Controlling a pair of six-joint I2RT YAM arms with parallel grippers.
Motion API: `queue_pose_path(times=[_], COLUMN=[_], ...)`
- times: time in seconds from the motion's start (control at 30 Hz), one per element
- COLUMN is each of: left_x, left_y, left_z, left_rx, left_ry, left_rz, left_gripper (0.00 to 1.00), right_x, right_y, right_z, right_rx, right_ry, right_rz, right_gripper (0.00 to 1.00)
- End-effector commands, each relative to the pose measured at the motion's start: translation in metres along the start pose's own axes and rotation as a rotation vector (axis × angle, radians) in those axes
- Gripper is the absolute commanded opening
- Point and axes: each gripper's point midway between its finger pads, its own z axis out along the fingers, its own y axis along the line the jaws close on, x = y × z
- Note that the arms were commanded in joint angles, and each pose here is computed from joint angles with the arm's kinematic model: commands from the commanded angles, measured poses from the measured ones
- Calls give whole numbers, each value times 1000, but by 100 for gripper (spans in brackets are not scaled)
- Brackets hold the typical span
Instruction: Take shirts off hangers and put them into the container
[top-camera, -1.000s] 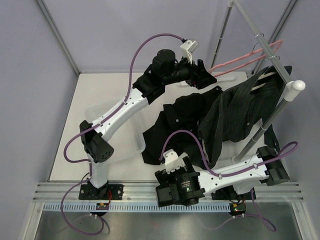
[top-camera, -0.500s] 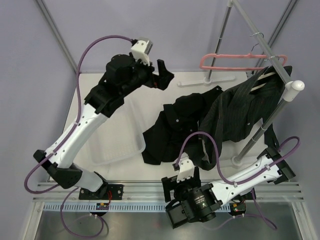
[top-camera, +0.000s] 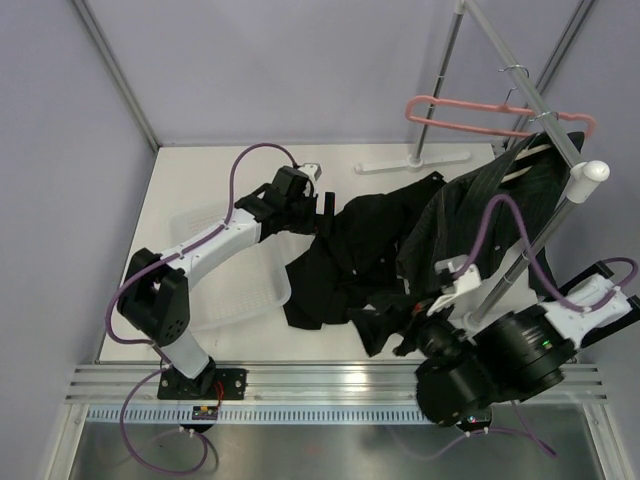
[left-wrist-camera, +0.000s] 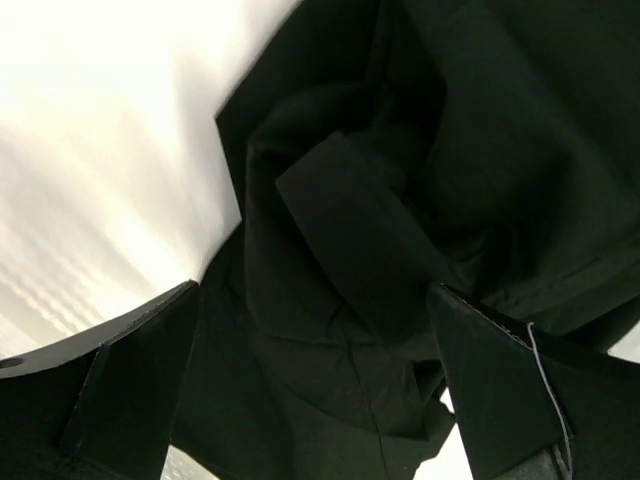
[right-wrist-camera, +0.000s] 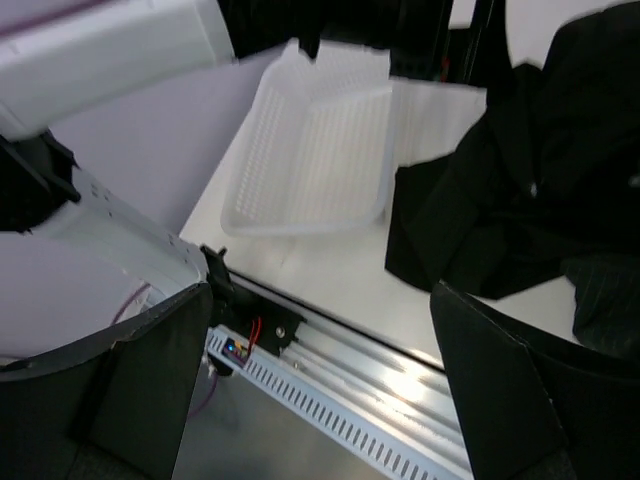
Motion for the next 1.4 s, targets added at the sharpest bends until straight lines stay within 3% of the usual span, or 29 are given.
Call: queue_pose_path(times=[0.0,0.1,0.27,0.4,0.57,0.67,0.77,0.87,1.07,1.17,1.2,1.37], left_x=[-30,-22,-23,-27,-30,-30,-29,-25,-15,-10,-7,-1], left_y=[-29,-26,-33,-50,-59,-62,-59,-52,-26,-22,-23,-30], left_z=[-12,-15,-29,-42,-52,-60,-65,-65,-66,-71,-70,-69], left_rx=[130,134,189,279,305,308,287,238,88,81,95,139], left_ry=[-127,-140,-204,-261,-286,-298,-296,-275,-243,-243,-240,-225], left_rz=[1,5,13,46,42,50,56,59,40,37,40,60], left_gripper=[99,99,99,99,99,99,99,99,99,99,99,99], right_x=[-107,-149,-178,-179,-169,-160,-175,-169,-179,-175,-169,-185], right_y=[-63,-97,-120,-108,-88,-74,-83,-81,-124,-129,-104,-69], right_z=[-12,-23,-30,-33,-34,-34,-16,29,67,109,133,149], right_rx=[62,83,141,62,-30,1,350,708,957,759,555,295], right_ry=[-273,-325,-376,-345,-328,-341,-396,-360,-333,-197,-160,-219], right_rz=[-340,-363,-500,-585,-497,-602,-695,-890,-713,-635,-653,-613], right_gripper=[99,100,100,99,99,99,99,100,99,99,99,100])
